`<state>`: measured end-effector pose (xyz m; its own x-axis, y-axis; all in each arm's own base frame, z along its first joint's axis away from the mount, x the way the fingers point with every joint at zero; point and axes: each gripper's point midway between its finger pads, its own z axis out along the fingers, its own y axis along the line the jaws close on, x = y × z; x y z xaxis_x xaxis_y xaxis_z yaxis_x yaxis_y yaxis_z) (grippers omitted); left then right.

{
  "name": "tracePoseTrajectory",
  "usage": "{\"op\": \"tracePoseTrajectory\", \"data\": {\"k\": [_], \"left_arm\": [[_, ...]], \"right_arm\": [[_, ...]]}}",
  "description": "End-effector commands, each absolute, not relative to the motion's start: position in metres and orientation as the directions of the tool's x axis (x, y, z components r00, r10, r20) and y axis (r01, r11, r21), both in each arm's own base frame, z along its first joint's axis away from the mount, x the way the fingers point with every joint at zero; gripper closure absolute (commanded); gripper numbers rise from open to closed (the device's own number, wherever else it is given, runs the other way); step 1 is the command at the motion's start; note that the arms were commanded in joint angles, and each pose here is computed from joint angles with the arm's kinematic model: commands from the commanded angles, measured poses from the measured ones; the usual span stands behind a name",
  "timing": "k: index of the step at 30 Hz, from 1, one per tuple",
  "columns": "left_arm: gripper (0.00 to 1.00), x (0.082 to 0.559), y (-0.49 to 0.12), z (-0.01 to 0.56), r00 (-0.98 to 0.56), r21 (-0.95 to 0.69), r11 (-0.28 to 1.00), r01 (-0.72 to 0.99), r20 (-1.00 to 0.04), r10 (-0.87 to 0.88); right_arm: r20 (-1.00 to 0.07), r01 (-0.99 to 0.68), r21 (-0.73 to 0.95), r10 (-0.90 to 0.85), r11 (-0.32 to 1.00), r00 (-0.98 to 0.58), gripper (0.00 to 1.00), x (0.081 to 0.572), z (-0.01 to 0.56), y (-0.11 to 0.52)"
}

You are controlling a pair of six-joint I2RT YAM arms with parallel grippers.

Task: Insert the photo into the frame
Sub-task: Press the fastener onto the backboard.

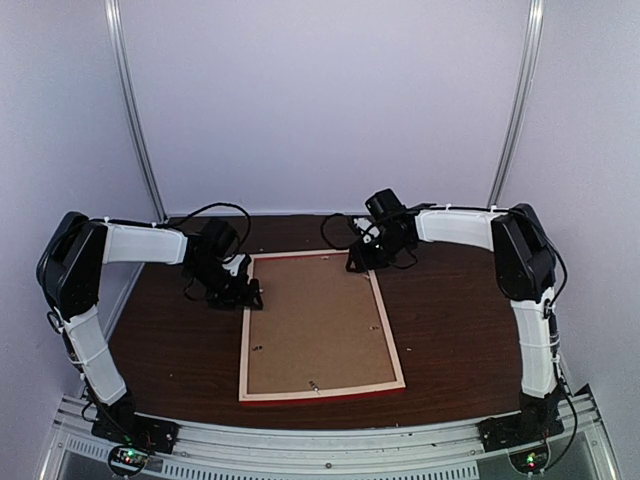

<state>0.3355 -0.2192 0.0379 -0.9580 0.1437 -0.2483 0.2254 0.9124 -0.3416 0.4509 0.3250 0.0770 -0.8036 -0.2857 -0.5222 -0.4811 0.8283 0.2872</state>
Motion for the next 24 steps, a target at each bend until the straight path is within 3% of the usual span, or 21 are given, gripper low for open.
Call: {"op": "tracePoseTrajectory", "data": {"k": [1,24], "left_arm": [[0.16,0.343,-0.224,0.051,-0.943,-0.341,0.904,0.257,-0.292,0.158],[0.16,0.341,-0.223,0.049,-0.945,-0.337,0.907,0.251,-0.288,0.155]], "right_arm": [[-0.499,-0.463,0.248,-0.297,0.851,-0.814,0.49,0.458,0.058,0.319],[-0.415,-0.385,0.198,-0.279,0.901,-0.866,0.5,0.436,0.036,0.289]]}}
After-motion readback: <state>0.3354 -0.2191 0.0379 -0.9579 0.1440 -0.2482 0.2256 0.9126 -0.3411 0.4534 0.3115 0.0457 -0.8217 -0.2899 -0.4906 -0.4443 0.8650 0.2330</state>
